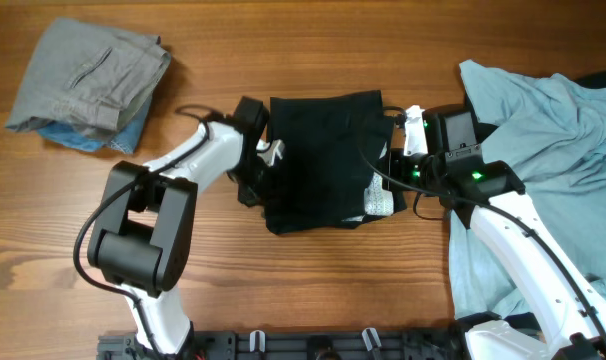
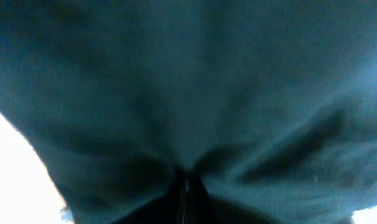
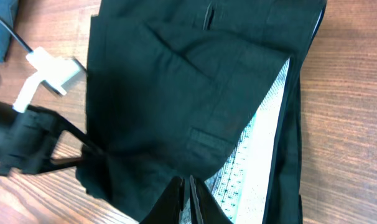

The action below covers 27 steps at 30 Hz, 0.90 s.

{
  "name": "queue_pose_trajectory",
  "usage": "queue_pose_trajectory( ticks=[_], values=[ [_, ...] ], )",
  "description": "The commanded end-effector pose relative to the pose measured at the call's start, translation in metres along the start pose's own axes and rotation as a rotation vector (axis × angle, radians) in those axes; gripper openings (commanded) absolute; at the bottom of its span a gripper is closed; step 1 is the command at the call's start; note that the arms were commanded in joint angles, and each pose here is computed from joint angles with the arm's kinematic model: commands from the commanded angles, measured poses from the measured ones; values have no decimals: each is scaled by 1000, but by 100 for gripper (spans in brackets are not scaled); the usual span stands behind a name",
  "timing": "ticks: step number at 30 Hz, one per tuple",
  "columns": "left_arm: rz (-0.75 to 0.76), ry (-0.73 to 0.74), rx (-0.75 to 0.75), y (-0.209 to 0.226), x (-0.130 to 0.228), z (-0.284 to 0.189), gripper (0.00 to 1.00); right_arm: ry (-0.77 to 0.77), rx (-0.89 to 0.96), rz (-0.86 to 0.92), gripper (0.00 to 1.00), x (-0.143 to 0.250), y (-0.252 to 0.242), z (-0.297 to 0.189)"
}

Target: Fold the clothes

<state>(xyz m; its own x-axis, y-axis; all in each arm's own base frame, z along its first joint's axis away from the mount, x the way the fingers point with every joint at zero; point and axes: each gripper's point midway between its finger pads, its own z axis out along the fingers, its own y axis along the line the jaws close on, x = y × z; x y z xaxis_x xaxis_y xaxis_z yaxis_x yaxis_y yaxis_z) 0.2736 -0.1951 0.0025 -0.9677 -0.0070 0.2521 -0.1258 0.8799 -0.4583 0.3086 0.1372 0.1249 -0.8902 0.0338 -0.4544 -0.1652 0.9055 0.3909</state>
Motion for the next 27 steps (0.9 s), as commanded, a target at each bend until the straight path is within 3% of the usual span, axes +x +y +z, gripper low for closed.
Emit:
queue_pose_trajectory(
  ticks=[1, 4, 7, 10, 13, 16, 19, 24, 27],
  values=[
    [-350, -80, -72, 50, -8, 16, 4, -9, 17, 7, 9, -3, -3, 3],
    [-323, -388, 69, 65, -93, -24, 4, -23, 12, 60, 9, -7, -2, 3],
    [-173, -773, 197, 64, -180, -107, 5, -65, -3, 49, 10, -17, 1, 3],
    [-4, -825, 269, 20, -204, -176, 7, -110, -17, 32, 12, -31, 4, 7],
    [126, -616, 210, -16, -165, -195, 16, -111, 4, 26, 13, -36, -5, 28],
    [134, -377, 120, -24, -106, -164, 15, -88, 109, 49, 6, -35, -35, 66],
    [64, -165, -40, -5, -56, -120, 21, -125, 97, 56, 25, -48, -40, 70],
    [-59, 79, -21, 19, 9, -43, 11, -182, 88, 63, 30, -64, -43, 56],
    [-213, 33, -33, 51, 13, -2, 4, -181, 89, 54, 31, -64, -43, 56]
  ],
)
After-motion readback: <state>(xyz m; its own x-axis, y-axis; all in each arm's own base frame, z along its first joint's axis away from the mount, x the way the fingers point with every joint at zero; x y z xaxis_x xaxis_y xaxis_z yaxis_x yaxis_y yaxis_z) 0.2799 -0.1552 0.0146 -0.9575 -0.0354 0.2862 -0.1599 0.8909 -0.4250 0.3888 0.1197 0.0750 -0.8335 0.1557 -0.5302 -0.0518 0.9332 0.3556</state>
